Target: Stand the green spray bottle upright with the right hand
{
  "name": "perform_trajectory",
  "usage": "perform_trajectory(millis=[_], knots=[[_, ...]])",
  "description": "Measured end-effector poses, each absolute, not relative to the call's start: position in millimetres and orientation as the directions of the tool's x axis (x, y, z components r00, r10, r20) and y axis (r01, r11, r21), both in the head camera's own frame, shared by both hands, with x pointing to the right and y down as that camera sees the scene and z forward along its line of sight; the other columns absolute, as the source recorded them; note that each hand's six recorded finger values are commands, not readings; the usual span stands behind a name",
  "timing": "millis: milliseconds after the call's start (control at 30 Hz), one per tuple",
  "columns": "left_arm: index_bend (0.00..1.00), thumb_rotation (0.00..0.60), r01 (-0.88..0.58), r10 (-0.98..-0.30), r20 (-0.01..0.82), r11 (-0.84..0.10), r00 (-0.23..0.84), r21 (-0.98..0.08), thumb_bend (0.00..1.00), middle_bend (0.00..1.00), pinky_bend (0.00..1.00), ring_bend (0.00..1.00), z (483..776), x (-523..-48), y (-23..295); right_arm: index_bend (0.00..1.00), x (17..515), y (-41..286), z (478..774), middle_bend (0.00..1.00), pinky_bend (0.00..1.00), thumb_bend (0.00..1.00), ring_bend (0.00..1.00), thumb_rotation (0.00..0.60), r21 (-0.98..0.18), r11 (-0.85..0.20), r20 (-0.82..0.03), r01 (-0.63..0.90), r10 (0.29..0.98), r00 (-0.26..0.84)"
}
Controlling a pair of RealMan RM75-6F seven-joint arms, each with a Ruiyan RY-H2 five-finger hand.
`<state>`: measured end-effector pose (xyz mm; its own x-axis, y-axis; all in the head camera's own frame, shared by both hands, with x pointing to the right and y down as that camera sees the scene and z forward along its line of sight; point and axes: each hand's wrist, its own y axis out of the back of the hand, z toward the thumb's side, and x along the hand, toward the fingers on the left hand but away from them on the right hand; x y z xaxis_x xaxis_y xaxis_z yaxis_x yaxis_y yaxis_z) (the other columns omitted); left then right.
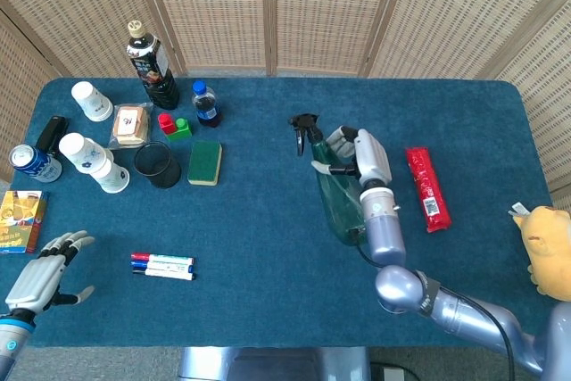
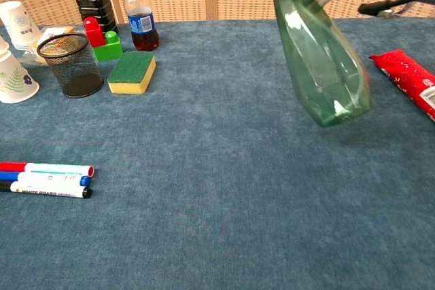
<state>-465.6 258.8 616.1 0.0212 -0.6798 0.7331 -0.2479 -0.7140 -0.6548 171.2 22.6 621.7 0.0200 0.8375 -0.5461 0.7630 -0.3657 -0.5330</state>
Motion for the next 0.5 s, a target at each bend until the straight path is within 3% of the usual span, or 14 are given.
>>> perform_trajectory(millis=[500], knots=[[0.15, 0.6, -0.199, -0.691, 0.723, -0.71, 0.014, -0.675, 0.31, 0.1, 0.0, 0.0, 600.2, -455.3, 253.4, 0.61, 195.7, 39.5, 609.1, 0.57, 0.4, 0.19, 0.48, 0.6, -0.346, -0.202, -0.364, 0.916, 0.929, 0.067]])
